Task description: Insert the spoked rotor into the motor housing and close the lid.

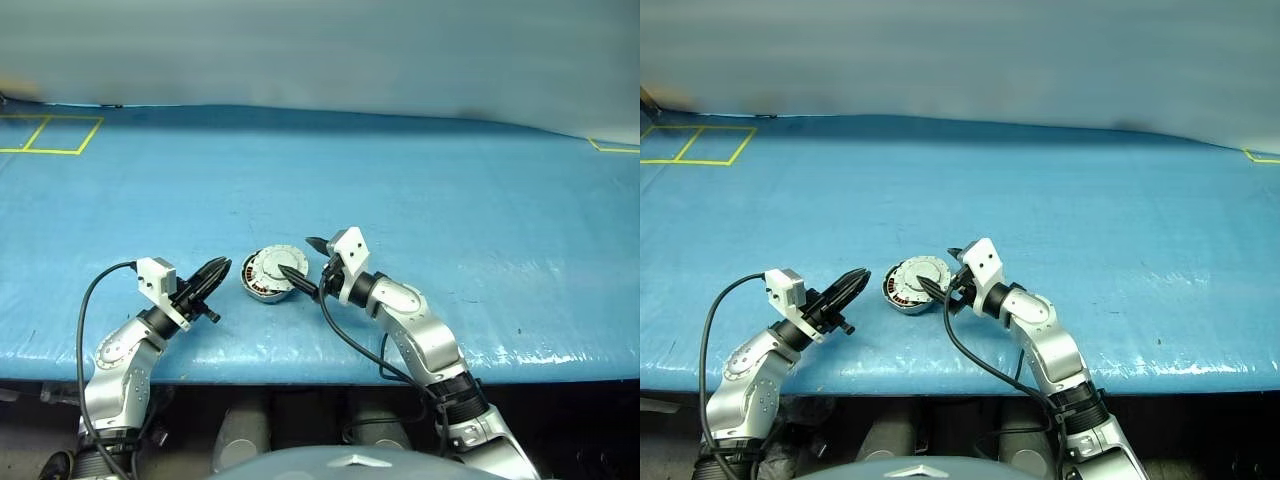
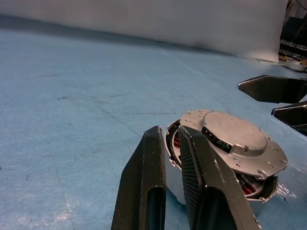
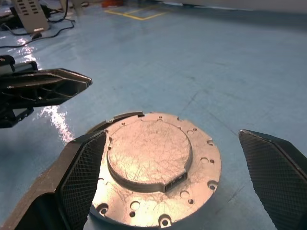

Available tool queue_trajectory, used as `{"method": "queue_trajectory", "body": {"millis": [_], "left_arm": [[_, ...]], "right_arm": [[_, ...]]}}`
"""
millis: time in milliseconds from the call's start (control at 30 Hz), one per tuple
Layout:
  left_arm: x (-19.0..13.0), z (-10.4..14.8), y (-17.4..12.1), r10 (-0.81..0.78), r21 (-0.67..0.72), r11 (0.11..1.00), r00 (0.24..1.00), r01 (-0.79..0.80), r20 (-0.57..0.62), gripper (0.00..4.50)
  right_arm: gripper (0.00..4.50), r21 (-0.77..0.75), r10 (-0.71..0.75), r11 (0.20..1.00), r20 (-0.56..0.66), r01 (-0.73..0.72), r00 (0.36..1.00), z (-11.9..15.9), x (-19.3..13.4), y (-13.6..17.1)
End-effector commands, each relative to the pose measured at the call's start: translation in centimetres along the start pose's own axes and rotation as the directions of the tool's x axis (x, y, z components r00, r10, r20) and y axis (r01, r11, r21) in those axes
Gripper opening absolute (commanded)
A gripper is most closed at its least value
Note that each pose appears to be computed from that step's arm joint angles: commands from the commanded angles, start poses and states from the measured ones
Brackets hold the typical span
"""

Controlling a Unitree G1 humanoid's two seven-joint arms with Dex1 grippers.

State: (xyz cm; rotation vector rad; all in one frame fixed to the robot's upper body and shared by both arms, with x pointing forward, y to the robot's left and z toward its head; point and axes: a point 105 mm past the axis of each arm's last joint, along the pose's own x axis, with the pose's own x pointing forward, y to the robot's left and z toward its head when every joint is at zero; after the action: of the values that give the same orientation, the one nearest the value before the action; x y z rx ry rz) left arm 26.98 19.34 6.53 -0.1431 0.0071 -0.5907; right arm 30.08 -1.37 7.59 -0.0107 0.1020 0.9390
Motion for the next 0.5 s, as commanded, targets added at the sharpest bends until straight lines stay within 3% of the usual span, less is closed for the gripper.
{"method": "queue_trajectory", "body": {"millis": [33,500], "left_arm": [[-0.3,0.6,-0.4,0.002,0.03,1.0,1.0,-0.003,0.025,0.56],[-1.4,-1.0,0.2,0.094,0.012,0.995,0.996,-0.094,-0.006,0.56]], "right_arm": [[4.48,-0.036,0.023,0.999,0.017,-0.022,1.0,0.6,0.5,0.3],[4.48,-0.048,0.096,0.994,0.0,-0.095,0.995,0.2,1.9,2.0]]}}
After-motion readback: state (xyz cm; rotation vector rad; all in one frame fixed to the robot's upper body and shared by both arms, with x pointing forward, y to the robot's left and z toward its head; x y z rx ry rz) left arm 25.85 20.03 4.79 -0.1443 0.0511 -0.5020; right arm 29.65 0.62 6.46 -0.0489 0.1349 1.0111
